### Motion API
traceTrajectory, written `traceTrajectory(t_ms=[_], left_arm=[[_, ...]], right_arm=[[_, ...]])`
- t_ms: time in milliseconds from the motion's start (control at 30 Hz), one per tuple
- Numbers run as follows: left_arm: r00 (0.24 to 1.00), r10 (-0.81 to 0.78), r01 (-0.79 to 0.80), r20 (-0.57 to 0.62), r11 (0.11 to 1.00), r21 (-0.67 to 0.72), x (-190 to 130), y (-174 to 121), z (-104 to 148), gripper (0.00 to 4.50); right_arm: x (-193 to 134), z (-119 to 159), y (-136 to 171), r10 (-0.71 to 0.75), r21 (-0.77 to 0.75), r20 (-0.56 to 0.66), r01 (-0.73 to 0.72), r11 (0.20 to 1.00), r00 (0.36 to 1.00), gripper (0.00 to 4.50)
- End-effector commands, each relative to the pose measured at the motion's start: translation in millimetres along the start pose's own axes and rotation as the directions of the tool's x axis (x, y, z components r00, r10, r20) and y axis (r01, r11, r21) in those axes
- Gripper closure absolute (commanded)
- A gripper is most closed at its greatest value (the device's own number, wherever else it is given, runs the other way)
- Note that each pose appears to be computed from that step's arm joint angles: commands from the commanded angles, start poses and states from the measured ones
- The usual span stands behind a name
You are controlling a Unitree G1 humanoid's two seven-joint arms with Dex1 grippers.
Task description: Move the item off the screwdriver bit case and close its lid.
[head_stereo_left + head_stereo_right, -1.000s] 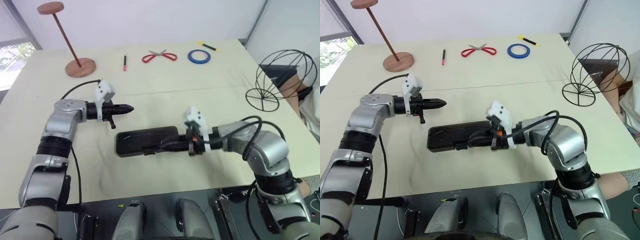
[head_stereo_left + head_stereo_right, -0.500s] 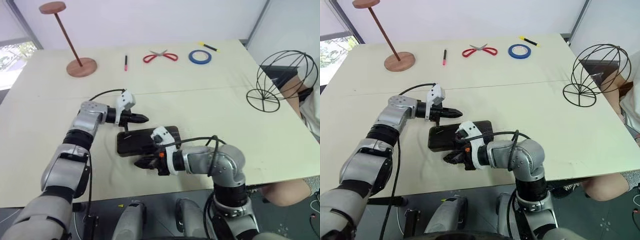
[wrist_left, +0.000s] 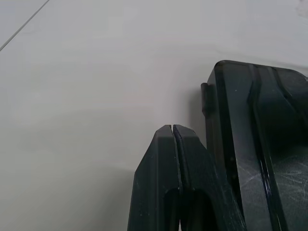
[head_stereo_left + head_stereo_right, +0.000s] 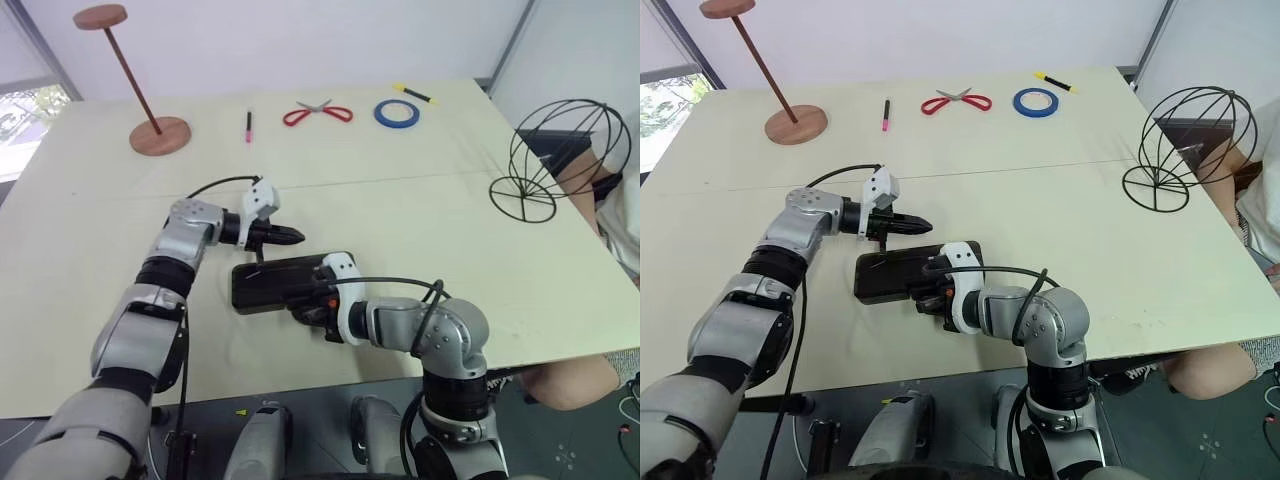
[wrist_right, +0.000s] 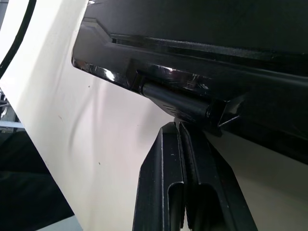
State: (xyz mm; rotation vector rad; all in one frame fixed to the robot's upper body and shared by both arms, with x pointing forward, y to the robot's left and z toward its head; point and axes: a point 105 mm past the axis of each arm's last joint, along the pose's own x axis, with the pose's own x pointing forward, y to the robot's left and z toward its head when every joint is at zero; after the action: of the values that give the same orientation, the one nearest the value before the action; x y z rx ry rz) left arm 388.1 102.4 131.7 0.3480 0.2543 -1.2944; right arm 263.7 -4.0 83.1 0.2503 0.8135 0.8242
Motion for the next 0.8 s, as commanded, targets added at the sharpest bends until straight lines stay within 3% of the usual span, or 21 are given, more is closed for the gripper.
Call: traceTrajectory(t_ms=[33, 433, 800], left_arm=[[1.0, -0.027, 0.027, 0.006, 0.999, 0.042, 2, -4, 4, 4.5], [0.982, -0.155, 0.166, -0.107, 0.98, 0.112, 26, -37, -29, 4.5], [0.956, -0.23, 0.258, -0.181, 0.954, 0.154, 32, -56, -48, 4.5]], right_arm=[[-3, 4, 0, -0.014, -0.011, 0.017, 0.014, 1.0, 1.0, 4.41], [-2, 14, -3, -0.069, -0.075, 0.048, 0.073, 0.995, 0.996, 4.41], [-2, 34, -9, -0.15, -0.272, 0.18, 0.196, 0.942, 0.972, 4.41]])
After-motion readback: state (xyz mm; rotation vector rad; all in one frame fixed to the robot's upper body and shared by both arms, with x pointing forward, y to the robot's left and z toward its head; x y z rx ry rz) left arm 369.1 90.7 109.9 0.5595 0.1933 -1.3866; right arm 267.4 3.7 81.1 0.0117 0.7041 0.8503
